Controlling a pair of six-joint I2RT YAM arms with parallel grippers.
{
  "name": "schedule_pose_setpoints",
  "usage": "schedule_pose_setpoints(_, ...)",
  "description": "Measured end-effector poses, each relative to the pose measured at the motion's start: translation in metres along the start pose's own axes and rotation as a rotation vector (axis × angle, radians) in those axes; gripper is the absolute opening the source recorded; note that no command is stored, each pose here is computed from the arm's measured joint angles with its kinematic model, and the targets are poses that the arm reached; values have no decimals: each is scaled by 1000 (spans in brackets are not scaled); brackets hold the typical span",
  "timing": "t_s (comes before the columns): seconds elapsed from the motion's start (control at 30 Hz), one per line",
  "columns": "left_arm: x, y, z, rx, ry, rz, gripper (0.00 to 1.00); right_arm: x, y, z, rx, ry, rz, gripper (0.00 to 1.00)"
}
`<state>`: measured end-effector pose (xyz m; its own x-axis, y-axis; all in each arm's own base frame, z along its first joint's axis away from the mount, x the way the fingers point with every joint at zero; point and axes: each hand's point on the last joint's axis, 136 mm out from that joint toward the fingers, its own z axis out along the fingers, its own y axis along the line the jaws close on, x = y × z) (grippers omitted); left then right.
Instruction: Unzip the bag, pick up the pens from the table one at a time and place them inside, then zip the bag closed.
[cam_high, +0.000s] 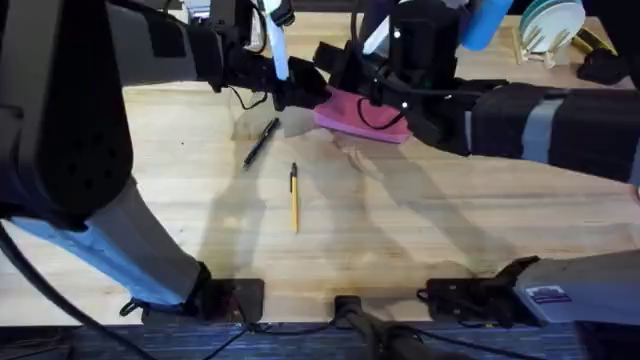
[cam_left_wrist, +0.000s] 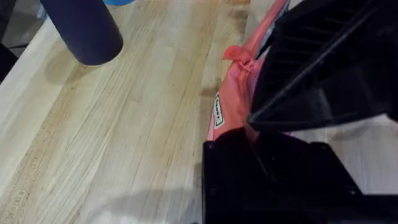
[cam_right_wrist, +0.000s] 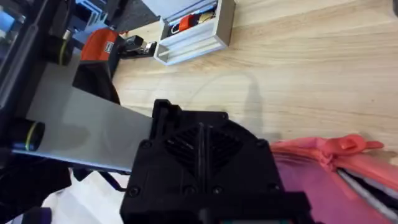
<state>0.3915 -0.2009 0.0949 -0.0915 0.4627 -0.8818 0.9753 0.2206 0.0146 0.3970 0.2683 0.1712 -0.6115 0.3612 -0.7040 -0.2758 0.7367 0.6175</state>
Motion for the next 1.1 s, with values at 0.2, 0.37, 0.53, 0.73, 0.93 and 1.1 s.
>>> schedule_pose_setpoints(0.2,0,0,0,0,0,0,42,1,2,0,-10,9,2,30)
schedule_pose_setpoints(0.37,0,0,0,0,0,0,42,10,-4,-1,12,43,-41,30)
schedule_pose_setpoints(0.53,0,0,0,0,0,0,42,26,-19,-15,86,143,-108,30)
schedule_pose_setpoints(0.73,0,0,0,0,0,0,42,14,-27,-54,144,186,-210,186)
schedule_pose_setpoints(0.93,0,0,0,0,0,0,42,18,-29,-87,193,310,-345,969)
schedule_pose_setpoints(1.1,0,0,0,0,0,0,42,18,-25,-103,220,401,-403,996)
